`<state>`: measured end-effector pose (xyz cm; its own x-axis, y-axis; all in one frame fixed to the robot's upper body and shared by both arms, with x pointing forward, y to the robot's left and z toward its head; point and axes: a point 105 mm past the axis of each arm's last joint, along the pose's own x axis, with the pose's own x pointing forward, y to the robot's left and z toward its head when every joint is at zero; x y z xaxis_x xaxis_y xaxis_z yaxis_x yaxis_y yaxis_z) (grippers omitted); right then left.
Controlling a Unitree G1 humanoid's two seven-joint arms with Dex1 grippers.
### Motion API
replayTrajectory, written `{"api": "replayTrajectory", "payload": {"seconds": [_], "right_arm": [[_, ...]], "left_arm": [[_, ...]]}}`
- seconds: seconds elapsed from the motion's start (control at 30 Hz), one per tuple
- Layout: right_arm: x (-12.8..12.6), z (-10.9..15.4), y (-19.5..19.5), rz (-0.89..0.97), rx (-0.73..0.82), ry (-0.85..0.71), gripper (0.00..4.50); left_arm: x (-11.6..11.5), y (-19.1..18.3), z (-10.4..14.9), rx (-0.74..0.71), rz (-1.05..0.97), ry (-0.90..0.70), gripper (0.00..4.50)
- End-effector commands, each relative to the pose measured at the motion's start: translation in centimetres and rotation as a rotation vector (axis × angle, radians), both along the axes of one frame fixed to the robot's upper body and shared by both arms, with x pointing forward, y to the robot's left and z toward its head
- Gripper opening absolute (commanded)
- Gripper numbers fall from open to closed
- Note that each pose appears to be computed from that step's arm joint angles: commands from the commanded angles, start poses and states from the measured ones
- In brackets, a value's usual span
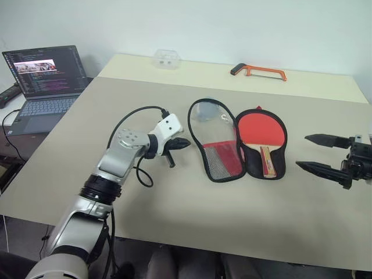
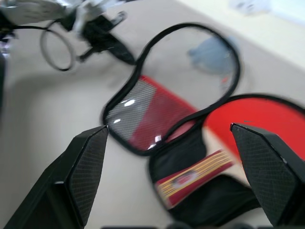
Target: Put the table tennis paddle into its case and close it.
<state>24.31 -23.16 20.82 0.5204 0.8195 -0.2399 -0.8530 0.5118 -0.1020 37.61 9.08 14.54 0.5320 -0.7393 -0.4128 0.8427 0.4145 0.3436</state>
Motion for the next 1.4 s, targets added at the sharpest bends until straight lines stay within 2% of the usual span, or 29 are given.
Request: {"api": "replayTrajectory", "payload": {"seconds": [0.03, 0.13, 0.27, 0.5, 0.6, 0.77, 0.9, 1.0, 1.07, 1.17, 1.23, 1.33, 1.4], "right_arm": [[-0.5, 0.7, 0.7, 0.034, -0.015, -0.025, 4.50], [-0.3, 0.6, 0.8, 0.019, -0.017, -0.036, 4.50], [-0.1, 1.2, 0.6, -0.008, -0.011, -0.071, 4.50], [-0.9, 3.4, -0.4, -0.097, 0.013, -0.172, 4.50], [-1.6, 4.1, -0.8, -0.139, 0.014, -0.203, 4.50], [-3.1, 5.2, -1.3, -0.206, 0.016, -0.250, 4.50], [-3.8, 4.9, -1.2, -0.236, 0.020, -0.235, 4.50], [-3.7, 4.4, -1.1, -0.262, 0.034, -0.206, 4.50], [-3.1, 3.8, -1.0, -0.289, 0.076, -0.168, 4.50], [-1.3, 1.9, -1.3, -0.392, 0.170, -0.067, 4.50], [-0.1, 0.0, -1.9, -0.468, 0.231, 0.024, 4.50], [0.7, -2.7, -2.4, -0.527, 0.270, 0.134, 4.50], [1.3, -3.5, -3.0, -0.560, 0.345, 0.182, 4.50]], "left_arm": [[0.2, -1.5, 1.5, -0.009, -0.024, -0.070, 0.02], [-0.3, -2.8, 1.9, -0.042, -0.060, -0.078, 0.02], [-1.0, -6.9, 4.9, -0.206, -0.148, -0.102, 0.02], [0.3, -14.4, 6.7, -0.340, -0.213, -0.188, 0.02], [0.6, -17.8, 5.6, -0.358, -0.207, -0.156, 0.02], [0.2, -21.4, 1.0, -0.265, -0.140, -0.139, 0.02], [-0.4, -22.9, 0.9, -0.279, -0.133, -0.158, 0.02], [-0.2, -23.1, 1.8, -0.303, -0.120, -0.182, 0.02], [0.2, -22.3, 3.3, -0.352, -0.144, -0.202, 0.02], [0.4, -20.0, 6.6, -0.494, -0.244, -0.176, 0.02], [-0.3, -17.8, 8.1, -0.548, -0.347, -0.162, 0.02], [-1.7, -13.9, 8.4, -0.535, -0.443, -0.087, 0.02], [-2.5, -10.7, 7.3, -0.494, -0.453, -0.024, 0.38]]}}
